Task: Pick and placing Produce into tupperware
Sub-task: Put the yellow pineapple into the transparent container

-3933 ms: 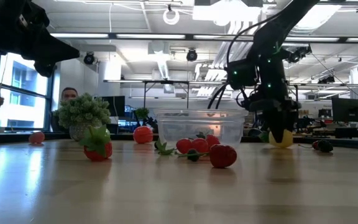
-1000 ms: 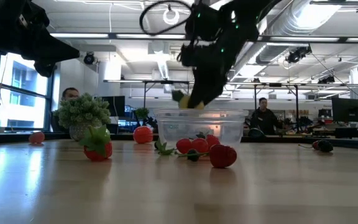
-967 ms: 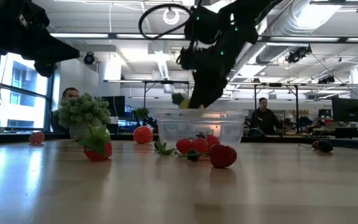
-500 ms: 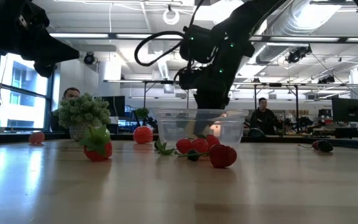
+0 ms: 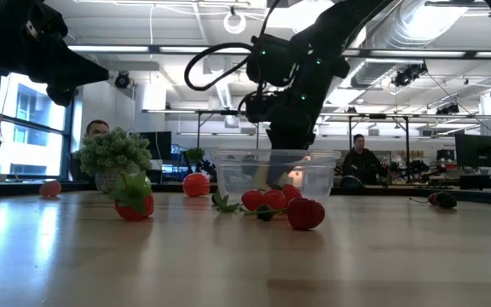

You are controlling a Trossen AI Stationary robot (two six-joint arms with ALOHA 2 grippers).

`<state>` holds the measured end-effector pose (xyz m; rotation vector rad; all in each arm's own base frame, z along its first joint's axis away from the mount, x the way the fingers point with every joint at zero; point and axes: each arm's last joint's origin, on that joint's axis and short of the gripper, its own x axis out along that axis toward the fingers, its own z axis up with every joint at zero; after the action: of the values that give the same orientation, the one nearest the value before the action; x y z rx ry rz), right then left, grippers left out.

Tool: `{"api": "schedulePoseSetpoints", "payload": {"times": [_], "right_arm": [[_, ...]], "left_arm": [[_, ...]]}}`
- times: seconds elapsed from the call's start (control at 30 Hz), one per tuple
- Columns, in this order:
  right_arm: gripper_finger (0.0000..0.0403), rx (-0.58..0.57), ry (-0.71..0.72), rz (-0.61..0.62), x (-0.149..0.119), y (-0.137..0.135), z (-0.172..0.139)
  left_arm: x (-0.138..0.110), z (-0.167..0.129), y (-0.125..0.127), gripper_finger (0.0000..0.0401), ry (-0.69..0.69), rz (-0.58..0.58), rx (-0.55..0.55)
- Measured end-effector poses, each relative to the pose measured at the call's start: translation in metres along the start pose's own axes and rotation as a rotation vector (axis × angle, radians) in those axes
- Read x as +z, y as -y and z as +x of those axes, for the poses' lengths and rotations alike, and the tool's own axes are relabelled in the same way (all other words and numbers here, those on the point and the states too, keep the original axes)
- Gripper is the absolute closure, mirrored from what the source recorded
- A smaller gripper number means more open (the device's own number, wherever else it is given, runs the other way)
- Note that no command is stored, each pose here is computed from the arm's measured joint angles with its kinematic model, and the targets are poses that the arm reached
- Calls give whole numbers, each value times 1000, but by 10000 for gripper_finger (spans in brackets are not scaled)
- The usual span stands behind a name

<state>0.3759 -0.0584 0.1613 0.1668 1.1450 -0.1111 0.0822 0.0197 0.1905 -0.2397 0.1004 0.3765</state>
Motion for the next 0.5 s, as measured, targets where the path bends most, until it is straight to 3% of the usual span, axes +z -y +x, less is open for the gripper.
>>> {"api": "schedulePoseSetpoints", "payload": {"times": [0.23,0.5], "right_arm": [[203,0,0,2,0,0,0],[152,-60,3,7,0,2,0]], "left_arm": [[0,0,0,384,0,0,0],[0,0,0,384,0,0,0]]}}
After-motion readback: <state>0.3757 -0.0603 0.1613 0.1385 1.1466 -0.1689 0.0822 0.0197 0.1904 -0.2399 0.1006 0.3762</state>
